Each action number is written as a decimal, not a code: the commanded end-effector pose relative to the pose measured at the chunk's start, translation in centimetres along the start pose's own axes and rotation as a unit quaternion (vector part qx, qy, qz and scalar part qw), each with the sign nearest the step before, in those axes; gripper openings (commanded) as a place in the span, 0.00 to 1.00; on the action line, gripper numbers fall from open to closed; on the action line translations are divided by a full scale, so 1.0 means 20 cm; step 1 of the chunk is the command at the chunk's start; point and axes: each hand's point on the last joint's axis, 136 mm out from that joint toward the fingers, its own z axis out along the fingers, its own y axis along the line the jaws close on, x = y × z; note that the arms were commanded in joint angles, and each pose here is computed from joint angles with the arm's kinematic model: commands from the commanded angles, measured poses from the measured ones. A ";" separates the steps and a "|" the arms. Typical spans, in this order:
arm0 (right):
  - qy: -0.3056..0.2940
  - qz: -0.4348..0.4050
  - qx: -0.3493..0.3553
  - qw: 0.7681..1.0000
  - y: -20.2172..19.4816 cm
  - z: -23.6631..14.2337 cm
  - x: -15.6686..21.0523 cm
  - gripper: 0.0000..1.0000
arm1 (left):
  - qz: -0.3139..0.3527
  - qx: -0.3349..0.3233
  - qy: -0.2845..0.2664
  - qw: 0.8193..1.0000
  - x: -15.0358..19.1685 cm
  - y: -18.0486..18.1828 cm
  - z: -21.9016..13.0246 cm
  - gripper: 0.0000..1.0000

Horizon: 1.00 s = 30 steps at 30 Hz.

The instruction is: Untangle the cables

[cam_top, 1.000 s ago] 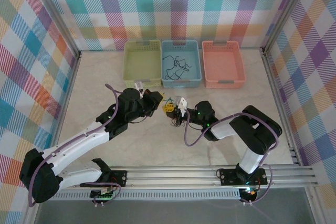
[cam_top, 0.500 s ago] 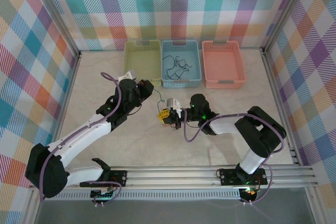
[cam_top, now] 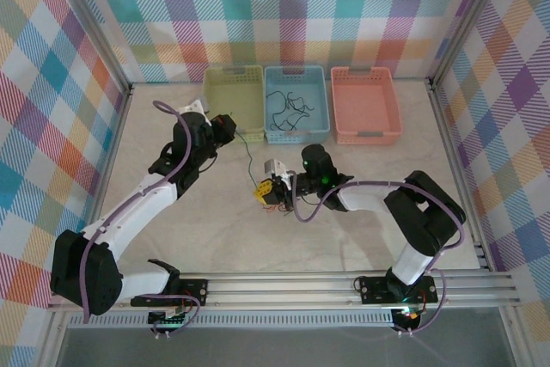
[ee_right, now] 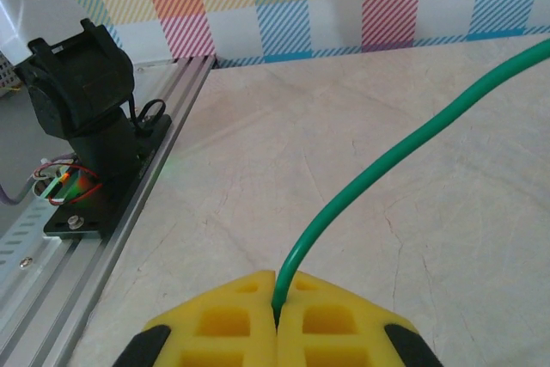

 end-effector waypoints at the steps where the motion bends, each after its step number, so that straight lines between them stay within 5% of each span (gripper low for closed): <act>1: 0.043 0.035 -0.061 0.997 0.11 0.05 0.11 0.00 | -0.013 0.039 -0.045 0.998 -0.20 -0.12 -0.04 0.00; 17: 0.090 0.072 0.007 0.993 -0.03 0.07 0.18 0.00 | -0.024 0.070 -0.072 0.995 -0.41 -0.24 -0.33 0.00; 23: 0.082 0.057 0.038 0.994 -0.07 0.05 0.16 0.00 | -0.045 -0.042 0.006 0.998 -0.29 -0.06 -0.28 0.00; 24: 0.082 0.056 0.043 0.994 -0.07 0.04 0.16 0.00 | -0.047 -0.042 0.021 0.998 -0.26 -0.05 -0.27 0.06; 27: 0.083 0.054 0.057 0.993 -0.09 0.04 0.17 0.00 | -0.059 -0.050 0.053 0.996 -0.19 -0.01 -0.23 0.56; 30: 0.089 0.055 0.074 0.992 -0.12 0.03 0.18 0.00 | -0.064 -0.049 0.071 0.994 -0.13 0.01 -0.25 0.78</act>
